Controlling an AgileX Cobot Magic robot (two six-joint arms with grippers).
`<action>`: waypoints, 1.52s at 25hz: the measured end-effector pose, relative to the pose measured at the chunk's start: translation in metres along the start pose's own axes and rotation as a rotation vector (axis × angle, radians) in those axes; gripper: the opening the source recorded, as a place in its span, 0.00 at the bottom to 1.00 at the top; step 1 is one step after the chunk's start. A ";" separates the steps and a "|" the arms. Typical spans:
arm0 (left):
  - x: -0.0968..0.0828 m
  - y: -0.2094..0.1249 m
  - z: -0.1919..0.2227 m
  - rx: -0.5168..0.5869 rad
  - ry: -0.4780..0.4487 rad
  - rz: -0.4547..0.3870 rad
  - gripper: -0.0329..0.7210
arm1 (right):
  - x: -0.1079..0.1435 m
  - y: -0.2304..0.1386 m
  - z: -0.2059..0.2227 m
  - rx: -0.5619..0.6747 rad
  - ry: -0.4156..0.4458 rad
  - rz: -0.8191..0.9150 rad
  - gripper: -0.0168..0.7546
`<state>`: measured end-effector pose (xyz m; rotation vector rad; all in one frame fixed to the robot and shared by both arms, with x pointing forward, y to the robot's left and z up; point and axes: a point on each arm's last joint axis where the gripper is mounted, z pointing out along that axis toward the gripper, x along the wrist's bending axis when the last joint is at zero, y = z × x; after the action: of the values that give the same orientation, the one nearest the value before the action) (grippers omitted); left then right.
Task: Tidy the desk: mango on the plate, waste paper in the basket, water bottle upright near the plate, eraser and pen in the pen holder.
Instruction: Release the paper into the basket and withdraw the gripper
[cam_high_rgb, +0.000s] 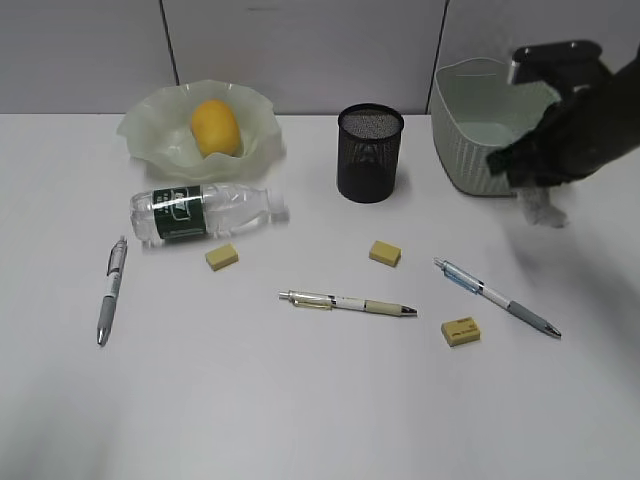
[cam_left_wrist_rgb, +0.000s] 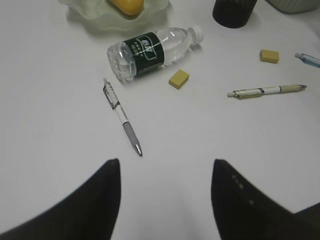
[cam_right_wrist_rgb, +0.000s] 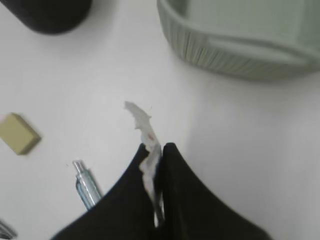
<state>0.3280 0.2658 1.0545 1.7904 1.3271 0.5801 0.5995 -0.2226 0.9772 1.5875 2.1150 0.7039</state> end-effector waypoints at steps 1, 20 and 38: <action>0.000 0.000 0.000 0.000 0.000 0.000 0.62 | 0.000 0.010 -0.009 -0.040 -0.003 -0.001 0.08; 0.000 0.000 0.000 0.000 0.000 -0.001 0.62 | -0.045 0.153 0.036 -0.388 -0.077 0.029 0.08; 0.000 0.000 0.000 -0.001 -0.002 -0.003 0.62 | -0.045 0.130 0.082 -0.259 -0.051 0.053 0.80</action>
<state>0.3280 0.2656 1.0546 1.7877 1.3282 0.5769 0.7585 -0.2235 0.9922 1.5064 1.8657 0.9051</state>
